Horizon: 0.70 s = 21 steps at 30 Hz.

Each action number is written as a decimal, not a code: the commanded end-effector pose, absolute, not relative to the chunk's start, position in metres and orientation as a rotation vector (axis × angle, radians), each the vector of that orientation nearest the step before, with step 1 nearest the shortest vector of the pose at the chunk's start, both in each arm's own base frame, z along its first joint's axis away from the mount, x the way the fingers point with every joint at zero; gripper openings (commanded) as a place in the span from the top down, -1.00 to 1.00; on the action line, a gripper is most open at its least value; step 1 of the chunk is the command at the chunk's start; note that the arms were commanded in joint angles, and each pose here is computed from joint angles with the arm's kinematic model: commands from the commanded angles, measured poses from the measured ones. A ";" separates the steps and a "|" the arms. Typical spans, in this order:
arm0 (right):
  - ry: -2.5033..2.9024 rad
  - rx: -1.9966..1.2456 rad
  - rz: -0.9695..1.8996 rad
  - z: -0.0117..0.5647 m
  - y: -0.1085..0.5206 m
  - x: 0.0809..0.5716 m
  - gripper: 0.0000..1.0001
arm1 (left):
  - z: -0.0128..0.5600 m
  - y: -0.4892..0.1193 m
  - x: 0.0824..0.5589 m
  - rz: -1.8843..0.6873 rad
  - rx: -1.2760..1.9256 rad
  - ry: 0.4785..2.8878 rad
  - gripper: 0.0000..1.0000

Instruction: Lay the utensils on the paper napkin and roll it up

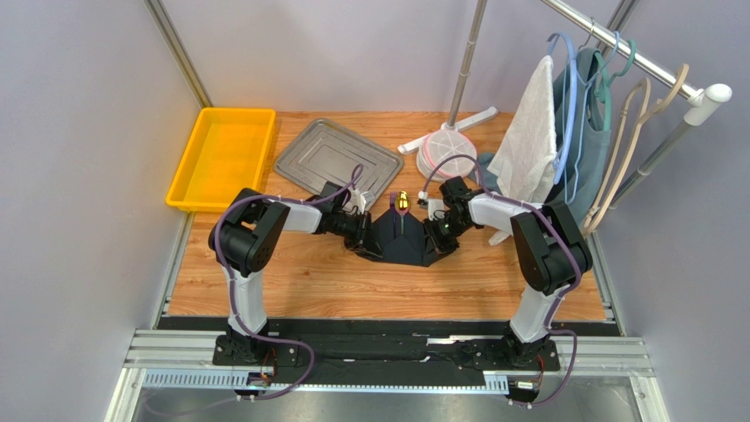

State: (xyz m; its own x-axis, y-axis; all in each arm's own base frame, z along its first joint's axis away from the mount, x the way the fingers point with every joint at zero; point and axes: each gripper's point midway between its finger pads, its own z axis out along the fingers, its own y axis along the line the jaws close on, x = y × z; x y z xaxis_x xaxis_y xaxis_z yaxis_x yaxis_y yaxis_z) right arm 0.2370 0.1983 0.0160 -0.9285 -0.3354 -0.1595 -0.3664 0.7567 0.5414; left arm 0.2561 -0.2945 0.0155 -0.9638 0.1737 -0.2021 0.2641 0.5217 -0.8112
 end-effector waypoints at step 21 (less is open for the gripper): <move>2.786 -0.631 1.031 0.057 0.243 0.239 0.83 | -0.012 -0.282 0.257 -1.325 0.352 2.753 0.69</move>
State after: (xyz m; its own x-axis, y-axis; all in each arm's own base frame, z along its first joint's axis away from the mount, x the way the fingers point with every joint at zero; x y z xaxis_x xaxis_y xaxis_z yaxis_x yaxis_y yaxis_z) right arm 0.2345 0.2387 0.0703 -0.9079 -0.3443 -0.2391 -0.4165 0.6775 0.6063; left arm 0.2557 -0.2952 0.0147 -0.9688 0.1786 -0.1721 0.2412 0.5173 -0.8211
